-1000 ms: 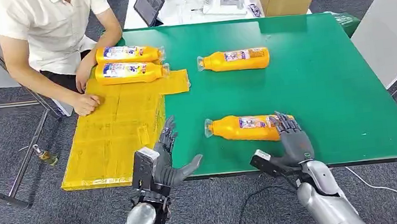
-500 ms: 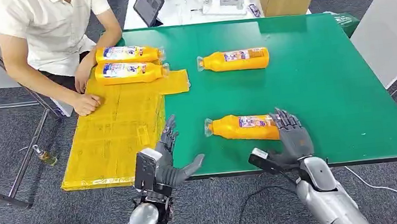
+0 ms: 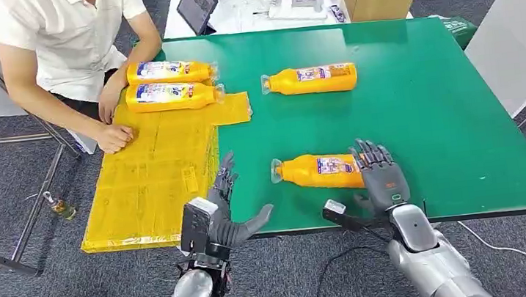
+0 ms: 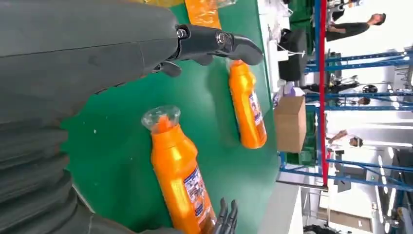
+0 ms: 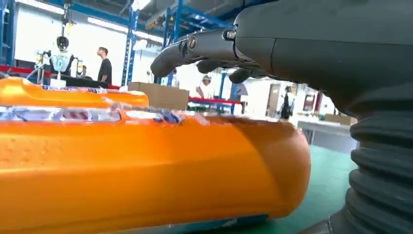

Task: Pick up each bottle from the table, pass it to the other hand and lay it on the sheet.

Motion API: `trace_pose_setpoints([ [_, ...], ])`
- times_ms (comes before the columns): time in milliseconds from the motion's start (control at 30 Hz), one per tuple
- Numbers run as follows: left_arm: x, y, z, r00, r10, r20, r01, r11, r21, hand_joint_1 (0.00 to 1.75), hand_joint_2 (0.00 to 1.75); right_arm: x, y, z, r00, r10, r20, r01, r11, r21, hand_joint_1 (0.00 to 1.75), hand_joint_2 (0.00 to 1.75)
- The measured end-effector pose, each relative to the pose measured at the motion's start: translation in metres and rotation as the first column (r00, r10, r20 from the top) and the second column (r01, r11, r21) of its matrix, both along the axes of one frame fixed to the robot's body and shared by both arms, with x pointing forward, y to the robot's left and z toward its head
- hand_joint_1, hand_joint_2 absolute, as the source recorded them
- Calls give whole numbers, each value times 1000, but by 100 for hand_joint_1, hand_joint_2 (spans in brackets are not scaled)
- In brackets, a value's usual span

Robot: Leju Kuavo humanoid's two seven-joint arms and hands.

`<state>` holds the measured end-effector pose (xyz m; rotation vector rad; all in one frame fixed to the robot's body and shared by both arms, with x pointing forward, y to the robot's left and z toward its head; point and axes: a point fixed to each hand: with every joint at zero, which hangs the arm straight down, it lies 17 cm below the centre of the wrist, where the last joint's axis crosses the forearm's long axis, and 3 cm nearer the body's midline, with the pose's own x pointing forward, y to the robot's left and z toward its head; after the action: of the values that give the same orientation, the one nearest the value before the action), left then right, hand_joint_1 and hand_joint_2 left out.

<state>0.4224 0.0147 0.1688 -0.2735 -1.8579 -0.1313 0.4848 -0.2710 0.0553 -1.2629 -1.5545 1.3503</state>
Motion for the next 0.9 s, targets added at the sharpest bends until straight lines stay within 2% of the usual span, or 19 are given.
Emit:
trace_pose_setpoints([
  [167, 0, 0, -1, 1000, 2, -5, -2, 1000, -2, 0, 175, 6, -1, 2, 1000, -12, -4, 12, 999, 31, 0, 175],
  [433, 1, 0, 1, 1000, -3, -5, 3, 1000, -9, 0, 175, 26, -40, -19, 978, -152, -140, 162, 984, 66, 0, 175],
  [700, 3, -3, 4, 1000, -22, -8, 22, 1000, -18, 0, 175, 36, -53, -24, 964, -181, -192, 200, 976, 83, 0, 175],
  [733, 3, -3, 4, 1000, -22, -8, 22, 1000, -18, 0, 175, 37, -53, -24, 964, -183, -195, 202, 976, 84, 35, 175],
  [767, 3, -3, 5, 1000, -23, -8, 23, 1000, -18, 0, 175, 37, -54, -25, 962, -186, -201, 206, 975, 84, 159, 175],
  [800, 3, -4, 5, 1000, -25, -8, 25, 1000, -19, 0, 175, 37, -54, -28, 959, -187, -211, 209, 974, 83, 169, 175],
  [900, 4, -4, 5, 999, -31, -13, 31, 999, -26, 0, 175, 35, -54, -35, 953, -181, -244, 205, 976, 76, 175, 175],
])
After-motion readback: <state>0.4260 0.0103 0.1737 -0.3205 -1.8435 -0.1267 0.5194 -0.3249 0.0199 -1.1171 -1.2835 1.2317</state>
